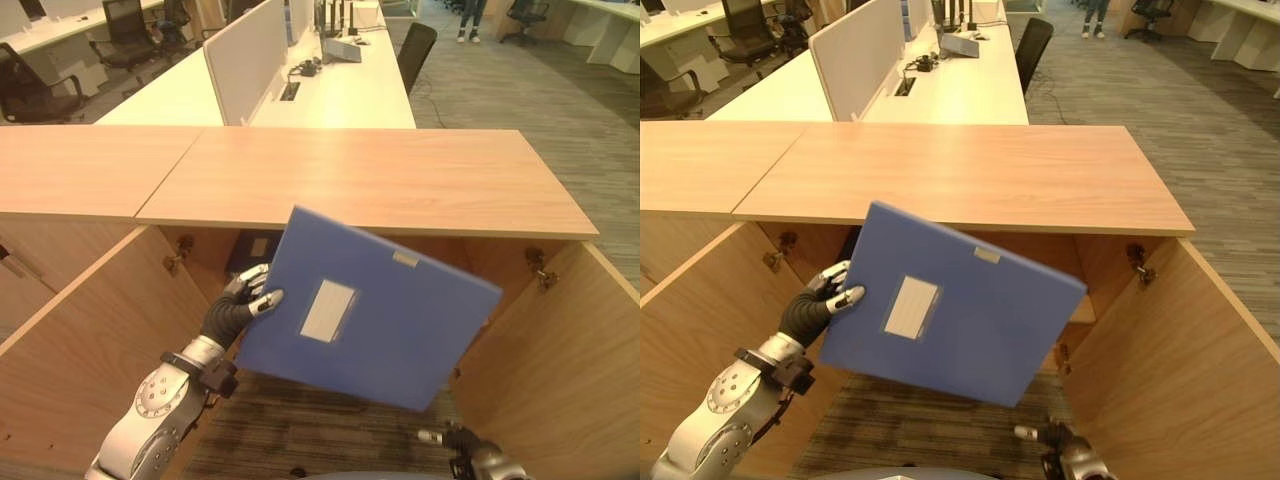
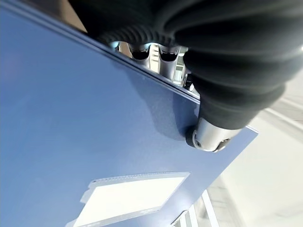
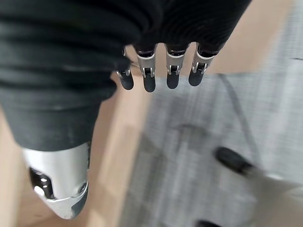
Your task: Put the empty folder in the office cabinet
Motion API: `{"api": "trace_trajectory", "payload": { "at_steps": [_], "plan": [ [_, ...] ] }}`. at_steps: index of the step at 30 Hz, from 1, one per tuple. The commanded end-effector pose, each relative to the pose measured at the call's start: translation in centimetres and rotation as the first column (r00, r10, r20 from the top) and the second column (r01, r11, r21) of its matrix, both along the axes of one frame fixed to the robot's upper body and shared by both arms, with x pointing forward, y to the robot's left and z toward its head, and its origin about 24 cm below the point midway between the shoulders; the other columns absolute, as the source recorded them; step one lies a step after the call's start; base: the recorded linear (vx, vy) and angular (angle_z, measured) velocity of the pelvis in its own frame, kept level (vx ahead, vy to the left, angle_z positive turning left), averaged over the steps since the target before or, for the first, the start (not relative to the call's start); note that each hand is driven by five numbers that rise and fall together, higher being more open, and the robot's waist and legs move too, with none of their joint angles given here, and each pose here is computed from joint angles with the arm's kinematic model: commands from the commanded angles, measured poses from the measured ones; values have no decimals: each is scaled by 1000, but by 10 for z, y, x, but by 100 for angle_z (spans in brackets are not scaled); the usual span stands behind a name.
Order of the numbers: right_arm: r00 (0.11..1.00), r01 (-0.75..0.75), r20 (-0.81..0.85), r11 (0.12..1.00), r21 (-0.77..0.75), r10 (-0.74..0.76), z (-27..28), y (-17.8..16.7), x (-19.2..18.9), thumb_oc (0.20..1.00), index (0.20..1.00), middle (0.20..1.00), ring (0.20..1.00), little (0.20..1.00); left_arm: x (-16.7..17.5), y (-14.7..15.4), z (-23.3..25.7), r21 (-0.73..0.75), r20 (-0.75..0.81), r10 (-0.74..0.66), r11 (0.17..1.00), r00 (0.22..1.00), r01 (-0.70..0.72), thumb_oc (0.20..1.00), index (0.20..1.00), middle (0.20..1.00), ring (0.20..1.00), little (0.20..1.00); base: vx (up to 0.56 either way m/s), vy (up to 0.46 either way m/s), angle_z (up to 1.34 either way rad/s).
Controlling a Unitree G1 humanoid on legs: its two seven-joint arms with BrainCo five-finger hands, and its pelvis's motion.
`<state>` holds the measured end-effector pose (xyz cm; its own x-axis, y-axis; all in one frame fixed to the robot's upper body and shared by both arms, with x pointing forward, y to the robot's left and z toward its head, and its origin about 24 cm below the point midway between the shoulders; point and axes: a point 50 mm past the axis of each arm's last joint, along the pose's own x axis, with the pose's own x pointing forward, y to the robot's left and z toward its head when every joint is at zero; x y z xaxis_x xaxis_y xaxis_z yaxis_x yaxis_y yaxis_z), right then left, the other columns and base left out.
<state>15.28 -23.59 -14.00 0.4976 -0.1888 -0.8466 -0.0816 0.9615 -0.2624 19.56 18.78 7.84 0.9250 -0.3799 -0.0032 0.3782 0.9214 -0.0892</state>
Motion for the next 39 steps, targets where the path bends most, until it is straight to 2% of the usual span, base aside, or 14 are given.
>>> {"api": "trace_trajectory", "payload": {
  "at_steps": [1,4,6,13,19,23,24,25,28,30,32,36,38,39],
  "plan": [
    [986,-21,165,999,-38,27,24,-10,34,1000,1000,1000,1000,1000,-6,9,30,56,168,0,998,986,-10,200,200,200,200,200,-12,-2,-3],
    [930,-38,362,995,-93,70,60,-29,49,1000,1000,1000,1000,1000,-12,26,18,191,132,36,980,991,-61,200,200,200,200,200,-1,2,-5],
    [902,-12,425,991,-131,67,77,-43,49,1000,1000,1000,1000,1000,-15,35,14,251,130,63,963,990,-94,200,200,200,200,200,0,0,0],
    [851,7,514,977,-214,107,107,-59,58,1000,1000,1000,1000,1000,-18,54,11,381,155,133,906,979,-184,200,200,200,200,200,0,0,0],
    [785,3,595,960,-281,172,136,-61,73,1000,1000,1000,1000,1000,-14,58,12,400,187,170,887,968,-233,200,200,200,200,200,0,0,0],
    [695,-83,666,951,-299,270,161,-45,88,1000,1000,1000,1000,1000,-10,53,15,392,212,153,891,965,-227,200,200,200,200,200,0,0,0],
    [660,-144,682,944,-298,316,169,-35,95,1000,1000,1000,1000,1000,-5,48,17,383,224,129,900,966,-209,200,200,200,200,200,0,0,0],
    [660,-144,682,944,-298,316,169,-35,95,1000,1000,1000,1000,1000,-5,48,17,383,224,129,900,966,-209,200,200,200,200,200,0,0,0],
    [572,-312,706,907,-283,418,184,-5,105,1000,1000,1000,1000,1000,2,39,26,410,260,51,898,964,-158,200,200,200,200,200,0,0,0],
    [554,-341,713,899,-275,429,187,1,107,1000,1000,1000,1000,1000,3,38,27,418,267,37,896,963,-150,200,200,200,200,200,0,0,0],
    [506,-439,712,856,-272,487,193,18,112,1000,1000,1000,1000,1000,7,32,29,417,267,2,901,964,-118,200,200,200,200,200,0,0,0],
    [444,-542,690,785,-301,571,199,36,117,1000,1000,1000,1000,1000,9,27,34,433,281,-47,898,959,-83,200,200,200,200,200,0,0,0],
    [443,-543,690,784,-302,572,199,36,117,1000,1000,1000,1000,1000,9,28,34,432,282,-45,898,958,-85,200,200,200,200,200,0,0,0],
    [403,-578,697,755,-308,593,205,46,121,1000,1000,1000,1000,1000,11,25,37,439,295,-64,895,953,-75,200,200,200,200,200,0,0,0]
  ]
}}
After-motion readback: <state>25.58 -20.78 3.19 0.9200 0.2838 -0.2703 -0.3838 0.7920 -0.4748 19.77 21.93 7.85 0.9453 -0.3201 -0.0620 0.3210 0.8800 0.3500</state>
